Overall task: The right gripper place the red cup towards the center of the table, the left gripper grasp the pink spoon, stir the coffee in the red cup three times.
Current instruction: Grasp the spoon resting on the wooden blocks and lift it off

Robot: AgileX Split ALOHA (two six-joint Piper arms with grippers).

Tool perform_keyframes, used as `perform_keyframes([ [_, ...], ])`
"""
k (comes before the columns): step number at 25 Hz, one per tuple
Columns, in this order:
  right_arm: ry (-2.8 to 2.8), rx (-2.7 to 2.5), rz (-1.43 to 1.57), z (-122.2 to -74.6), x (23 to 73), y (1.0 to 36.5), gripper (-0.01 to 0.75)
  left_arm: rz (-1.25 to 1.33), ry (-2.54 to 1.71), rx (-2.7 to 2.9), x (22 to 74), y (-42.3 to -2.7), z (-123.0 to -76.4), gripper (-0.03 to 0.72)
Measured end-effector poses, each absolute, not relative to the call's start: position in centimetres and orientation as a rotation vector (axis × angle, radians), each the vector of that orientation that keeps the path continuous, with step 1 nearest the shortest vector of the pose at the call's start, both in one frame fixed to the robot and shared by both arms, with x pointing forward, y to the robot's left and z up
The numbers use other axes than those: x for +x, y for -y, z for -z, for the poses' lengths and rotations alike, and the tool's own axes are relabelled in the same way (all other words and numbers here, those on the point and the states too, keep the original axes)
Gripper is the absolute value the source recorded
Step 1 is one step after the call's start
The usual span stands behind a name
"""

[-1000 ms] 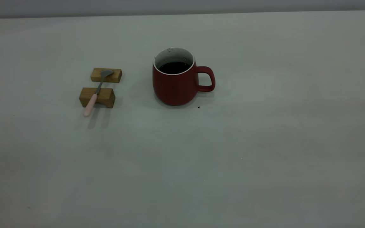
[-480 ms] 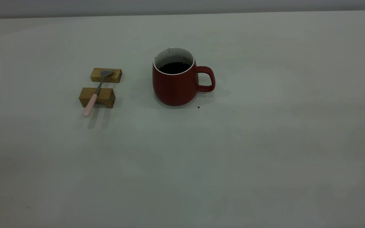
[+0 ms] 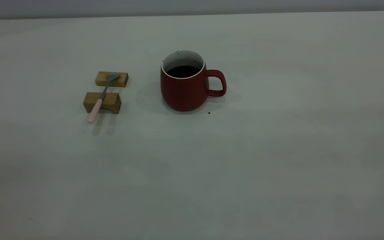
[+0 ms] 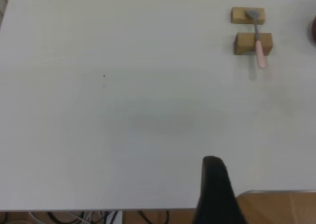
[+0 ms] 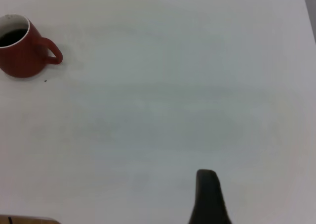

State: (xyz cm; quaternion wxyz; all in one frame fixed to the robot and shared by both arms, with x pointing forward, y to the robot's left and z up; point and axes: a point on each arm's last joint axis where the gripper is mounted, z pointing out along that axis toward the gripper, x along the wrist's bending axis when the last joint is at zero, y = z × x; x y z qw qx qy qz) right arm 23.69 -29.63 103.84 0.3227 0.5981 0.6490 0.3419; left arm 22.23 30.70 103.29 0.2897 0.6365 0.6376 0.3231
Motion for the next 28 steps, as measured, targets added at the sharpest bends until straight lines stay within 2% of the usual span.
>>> perform_keyframes([
  [9, -1.703, 1.57, -0.897, -103.8, 23.7, 29.6, 0.587, -0.899, -1.71, 1.7, 22.4, -31.0, -103.5, 0.553],
  [13, -1.703, 1.57, -0.897, -103.8, 23.7, 29.6, 0.587, -0.821, -1.78, 1.779, 24.5, -30.9, -104.4, 0.552],
  [20, -1.703, 1.57, -0.897, -103.8, 23.7, 29.6, 0.587, -0.642, -1.927, 1.869, 32.3, -30.6, -104.3, 0.552],
  [28, -1.703, 1.57, -0.896, -103.8, 23.7, 29.6, 0.587, -0.394, -2.029, 1.932, 43.0, -29.7, -100.4, 0.552],
])
